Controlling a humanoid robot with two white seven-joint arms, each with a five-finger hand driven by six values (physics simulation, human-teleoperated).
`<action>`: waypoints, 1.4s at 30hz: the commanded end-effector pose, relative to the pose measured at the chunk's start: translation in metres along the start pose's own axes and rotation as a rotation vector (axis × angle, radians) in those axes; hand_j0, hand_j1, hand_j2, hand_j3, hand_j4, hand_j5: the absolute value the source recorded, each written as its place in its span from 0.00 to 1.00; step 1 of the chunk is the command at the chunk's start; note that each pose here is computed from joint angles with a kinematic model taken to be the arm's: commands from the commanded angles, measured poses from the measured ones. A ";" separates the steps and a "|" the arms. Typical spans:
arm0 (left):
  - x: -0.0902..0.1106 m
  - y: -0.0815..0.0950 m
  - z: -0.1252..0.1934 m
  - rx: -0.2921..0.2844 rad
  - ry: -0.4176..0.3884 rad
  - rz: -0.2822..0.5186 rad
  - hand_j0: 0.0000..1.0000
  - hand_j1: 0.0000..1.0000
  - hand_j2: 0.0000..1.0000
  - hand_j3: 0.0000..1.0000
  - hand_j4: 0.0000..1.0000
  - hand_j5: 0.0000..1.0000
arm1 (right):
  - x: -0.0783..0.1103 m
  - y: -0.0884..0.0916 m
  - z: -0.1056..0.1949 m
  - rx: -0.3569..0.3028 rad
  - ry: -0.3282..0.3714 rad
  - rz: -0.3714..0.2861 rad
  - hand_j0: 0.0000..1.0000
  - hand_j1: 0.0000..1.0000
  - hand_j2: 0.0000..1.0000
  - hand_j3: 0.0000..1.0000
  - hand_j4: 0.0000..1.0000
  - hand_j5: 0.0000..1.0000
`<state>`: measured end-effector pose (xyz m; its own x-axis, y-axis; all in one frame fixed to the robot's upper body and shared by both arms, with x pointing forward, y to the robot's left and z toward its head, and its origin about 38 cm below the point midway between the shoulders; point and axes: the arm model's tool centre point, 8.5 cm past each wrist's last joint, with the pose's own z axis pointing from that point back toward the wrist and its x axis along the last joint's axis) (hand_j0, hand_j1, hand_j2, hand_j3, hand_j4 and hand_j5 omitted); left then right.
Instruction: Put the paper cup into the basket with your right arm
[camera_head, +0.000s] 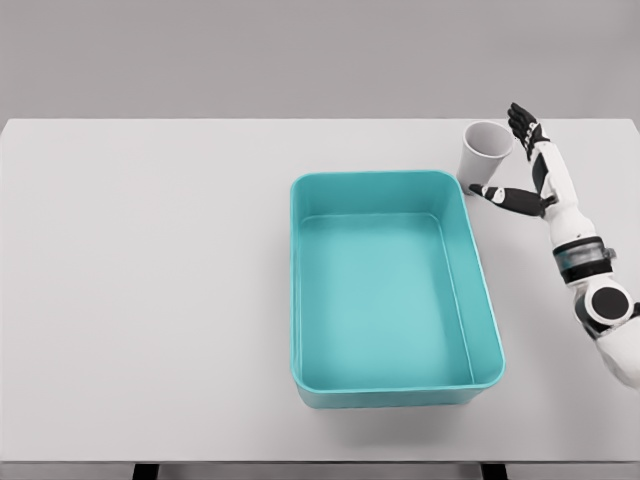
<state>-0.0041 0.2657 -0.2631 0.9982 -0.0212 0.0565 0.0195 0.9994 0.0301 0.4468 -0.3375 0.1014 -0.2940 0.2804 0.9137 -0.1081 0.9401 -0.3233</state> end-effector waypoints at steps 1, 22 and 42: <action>0.000 0.000 0.000 0.000 0.000 0.001 1.00 1.00 1.00 1.00 1.00 1.00 | 0.000 0.001 0.000 0.002 -0.001 0.002 1.00 1.00 1.00 1.00 1.00 1.00; 0.000 0.000 0.000 0.000 0.000 0.001 1.00 1.00 1.00 1.00 1.00 1.00 | 0.004 0.010 -0.020 -0.005 -0.019 -0.007 1.00 1.00 1.00 1.00 1.00 1.00; 0.000 0.000 0.000 0.000 0.000 0.001 1.00 1.00 1.00 1.00 1.00 1.00 | -0.001 -0.008 -0.028 -0.018 0.011 0.054 1.00 1.00 1.00 1.00 1.00 1.00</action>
<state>-0.0041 0.2657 -0.2631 0.9982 -0.0212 0.0566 0.0196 0.9994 0.0301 0.4742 -0.3391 0.1123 -0.2942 0.3285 0.8975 -0.0771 0.9279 -0.3648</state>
